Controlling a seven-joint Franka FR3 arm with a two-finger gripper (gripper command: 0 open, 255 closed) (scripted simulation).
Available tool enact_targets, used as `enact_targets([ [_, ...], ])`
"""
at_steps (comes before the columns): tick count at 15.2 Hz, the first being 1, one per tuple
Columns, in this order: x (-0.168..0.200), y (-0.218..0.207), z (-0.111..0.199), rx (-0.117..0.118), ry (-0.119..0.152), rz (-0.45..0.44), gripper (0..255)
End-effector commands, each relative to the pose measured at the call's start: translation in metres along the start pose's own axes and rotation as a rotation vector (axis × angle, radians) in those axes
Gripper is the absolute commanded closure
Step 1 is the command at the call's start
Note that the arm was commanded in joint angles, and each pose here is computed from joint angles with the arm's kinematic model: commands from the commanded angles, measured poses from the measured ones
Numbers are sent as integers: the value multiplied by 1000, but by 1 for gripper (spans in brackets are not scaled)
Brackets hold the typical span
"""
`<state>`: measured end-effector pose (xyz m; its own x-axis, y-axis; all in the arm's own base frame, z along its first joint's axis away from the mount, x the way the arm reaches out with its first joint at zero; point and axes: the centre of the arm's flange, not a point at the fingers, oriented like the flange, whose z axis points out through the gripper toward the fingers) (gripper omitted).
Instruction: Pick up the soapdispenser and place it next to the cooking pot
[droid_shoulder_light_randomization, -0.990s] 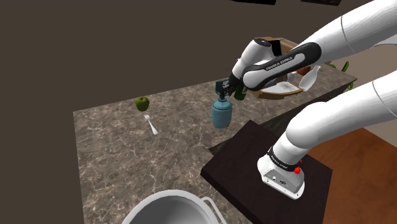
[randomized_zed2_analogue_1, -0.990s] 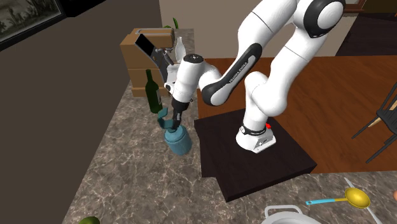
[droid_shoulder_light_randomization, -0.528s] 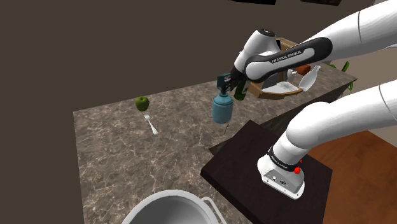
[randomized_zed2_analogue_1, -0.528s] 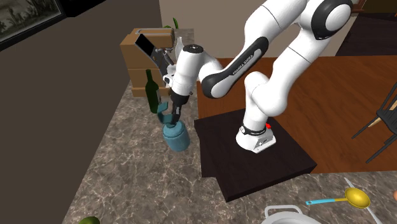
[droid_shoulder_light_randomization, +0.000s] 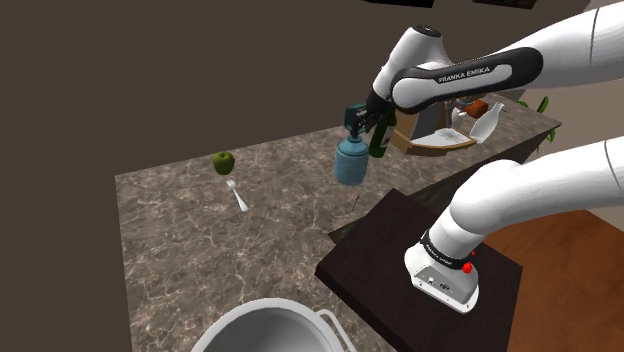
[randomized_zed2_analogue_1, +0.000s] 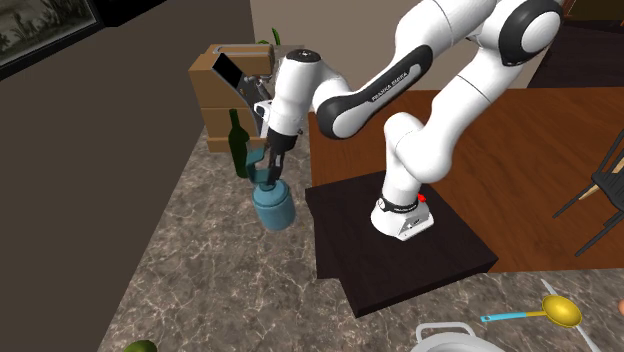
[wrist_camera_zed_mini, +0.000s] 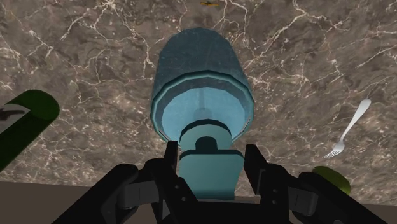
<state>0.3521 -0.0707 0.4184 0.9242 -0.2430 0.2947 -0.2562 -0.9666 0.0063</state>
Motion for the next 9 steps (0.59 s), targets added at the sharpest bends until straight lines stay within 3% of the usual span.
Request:
enact_targets([
  [1,4,0,-11,0,0,0,255],
  [9,16,0,-51,0,0,0,255],
])
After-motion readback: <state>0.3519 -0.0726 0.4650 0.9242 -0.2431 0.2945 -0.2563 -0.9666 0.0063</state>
